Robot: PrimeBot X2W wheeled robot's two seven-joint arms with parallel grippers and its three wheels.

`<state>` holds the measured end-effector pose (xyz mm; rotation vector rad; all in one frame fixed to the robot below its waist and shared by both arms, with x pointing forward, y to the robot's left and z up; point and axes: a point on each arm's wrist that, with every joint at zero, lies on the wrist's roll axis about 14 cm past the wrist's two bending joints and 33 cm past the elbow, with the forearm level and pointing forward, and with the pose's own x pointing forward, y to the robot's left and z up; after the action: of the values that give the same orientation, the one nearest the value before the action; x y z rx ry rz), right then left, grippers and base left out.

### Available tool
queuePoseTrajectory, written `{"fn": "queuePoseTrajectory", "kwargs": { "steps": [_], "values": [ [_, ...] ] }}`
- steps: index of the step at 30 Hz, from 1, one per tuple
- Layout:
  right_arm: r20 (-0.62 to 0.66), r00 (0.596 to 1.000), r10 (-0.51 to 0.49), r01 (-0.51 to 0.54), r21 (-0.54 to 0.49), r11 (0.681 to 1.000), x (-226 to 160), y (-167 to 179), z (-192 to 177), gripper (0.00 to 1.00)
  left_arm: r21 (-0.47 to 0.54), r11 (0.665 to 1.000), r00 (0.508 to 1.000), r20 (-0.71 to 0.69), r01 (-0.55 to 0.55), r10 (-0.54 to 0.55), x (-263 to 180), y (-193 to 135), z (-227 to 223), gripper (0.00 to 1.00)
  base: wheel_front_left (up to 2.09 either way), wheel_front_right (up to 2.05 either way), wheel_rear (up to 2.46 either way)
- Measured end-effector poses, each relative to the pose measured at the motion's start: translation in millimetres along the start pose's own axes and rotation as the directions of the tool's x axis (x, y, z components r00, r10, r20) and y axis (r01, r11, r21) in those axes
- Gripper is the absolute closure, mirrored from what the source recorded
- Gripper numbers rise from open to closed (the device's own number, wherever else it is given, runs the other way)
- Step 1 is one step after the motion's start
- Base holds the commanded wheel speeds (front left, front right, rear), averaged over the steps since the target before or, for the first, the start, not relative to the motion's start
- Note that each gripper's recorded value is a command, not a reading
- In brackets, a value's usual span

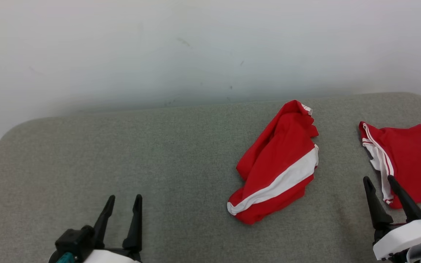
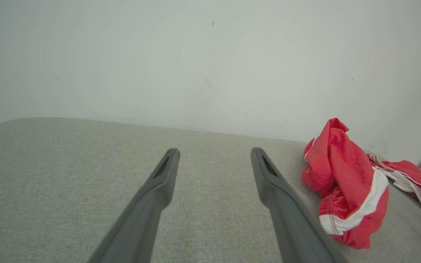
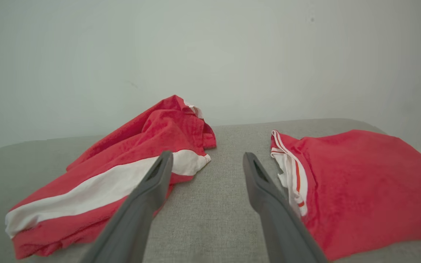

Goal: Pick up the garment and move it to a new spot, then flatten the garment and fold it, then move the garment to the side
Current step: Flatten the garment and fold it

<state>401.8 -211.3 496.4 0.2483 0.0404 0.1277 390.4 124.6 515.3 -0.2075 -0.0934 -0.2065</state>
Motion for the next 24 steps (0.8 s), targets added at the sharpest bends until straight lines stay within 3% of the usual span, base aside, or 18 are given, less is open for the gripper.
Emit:
{"fn": "queuePoseTrajectory", "kwargs": {
  "steps": [9,13,18,24],
  "values": [
    [0.079,0.997,-0.012,0.011,0.015,1.000,-6.7,14.0,6.0,0.00,-0.023,0.996,0.996,-0.026,0.083,-0.083,14.3,-24.8,-9.3,0.00,0.00,0.00,0.00],
    [0.092,0.995,-0.029,0.027,0.025,0.999,-10.0,15.5,7.4,0.00,-0.072,0.986,0.981,-0.113,0.148,-0.156,23.0,-47.6,-28.1,0.00,0.00,0.00,0.00],
    [0.082,0.995,-0.065,0.061,0.040,0.997,-17.1,11.6,3.9,0.00,-0.170,0.951,0.917,-0.268,0.258,-0.296,25.0,-89.1,-62.6,0.00,0.00,0.00,0.00],
    [0.095,0.987,-0.130,0.126,0.044,0.991,-28.3,-3.9,8.7,0.00,-0.242,0.913,0.825,-0.398,0.329,-0.402,25.5,-116.0,-96.7,0.00,0.00,0.00,0.00]
  ]
}}
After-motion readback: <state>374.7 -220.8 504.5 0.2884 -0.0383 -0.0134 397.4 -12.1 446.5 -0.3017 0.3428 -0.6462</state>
